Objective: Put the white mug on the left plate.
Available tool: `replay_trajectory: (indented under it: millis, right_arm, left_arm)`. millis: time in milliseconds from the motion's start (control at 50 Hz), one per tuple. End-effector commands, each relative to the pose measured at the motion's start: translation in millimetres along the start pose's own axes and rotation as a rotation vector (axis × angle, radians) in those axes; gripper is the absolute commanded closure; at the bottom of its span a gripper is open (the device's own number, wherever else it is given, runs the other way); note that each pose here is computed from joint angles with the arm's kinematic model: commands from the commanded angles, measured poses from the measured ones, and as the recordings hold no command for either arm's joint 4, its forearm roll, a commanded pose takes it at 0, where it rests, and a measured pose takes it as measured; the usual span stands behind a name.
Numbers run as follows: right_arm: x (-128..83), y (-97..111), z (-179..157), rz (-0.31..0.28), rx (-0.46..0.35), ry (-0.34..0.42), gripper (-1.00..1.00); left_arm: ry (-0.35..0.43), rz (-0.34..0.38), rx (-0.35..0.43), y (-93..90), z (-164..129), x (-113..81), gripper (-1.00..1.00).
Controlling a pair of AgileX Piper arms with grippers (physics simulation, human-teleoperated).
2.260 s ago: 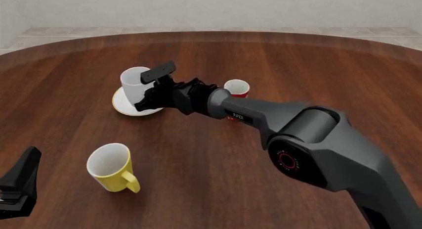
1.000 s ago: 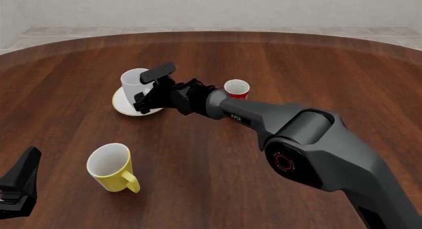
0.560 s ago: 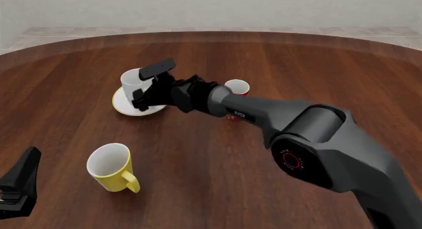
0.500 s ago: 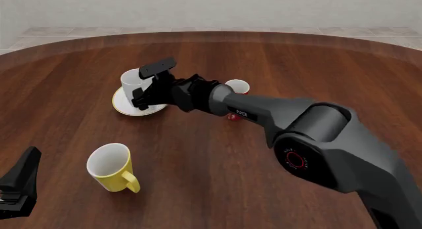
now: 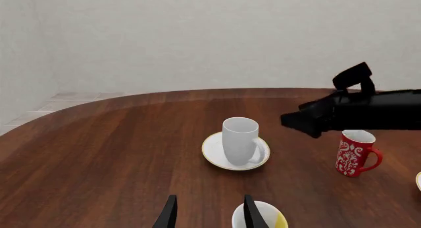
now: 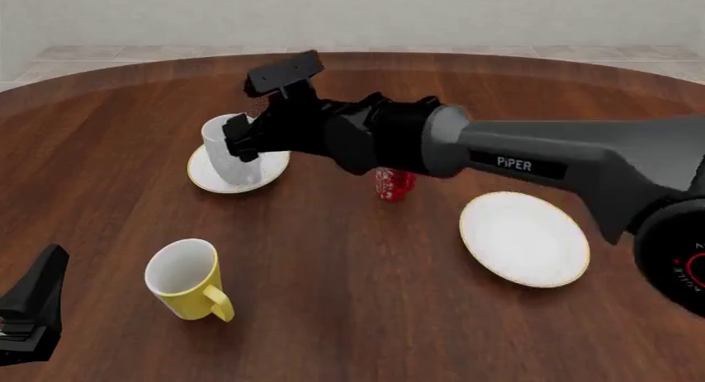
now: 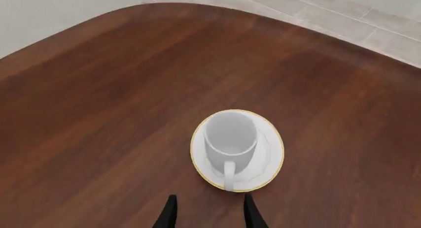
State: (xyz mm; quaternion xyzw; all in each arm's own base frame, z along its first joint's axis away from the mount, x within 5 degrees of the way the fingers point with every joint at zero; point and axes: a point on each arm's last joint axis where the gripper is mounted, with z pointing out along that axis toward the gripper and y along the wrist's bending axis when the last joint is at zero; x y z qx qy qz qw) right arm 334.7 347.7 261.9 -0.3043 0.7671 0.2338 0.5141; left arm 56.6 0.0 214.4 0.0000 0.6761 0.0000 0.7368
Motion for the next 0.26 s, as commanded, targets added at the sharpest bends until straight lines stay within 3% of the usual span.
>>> replay_trajectory:
  millis: [20, 140, 260]
  right_arm:
    - [-10, 4, -66, -0.01, -0.01, -0.058, -1.0]
    - [-2, 4, -114, 0.004, -0.015, -0.09, -1.0]
    - [-3, -5, -185, 0.009, 0.008, -0.171, -1.0]
  left_arm:
    - [0.0, 0.0, 0.0, 0.0, 0, 0.0, -1.0]
    - [0.0, 0.0, 0.0, 0.0, 0, 0.0, -1.0]
    - [0.0, 0.0, 0.0, 0.0, 0, 0.0, -1.0]
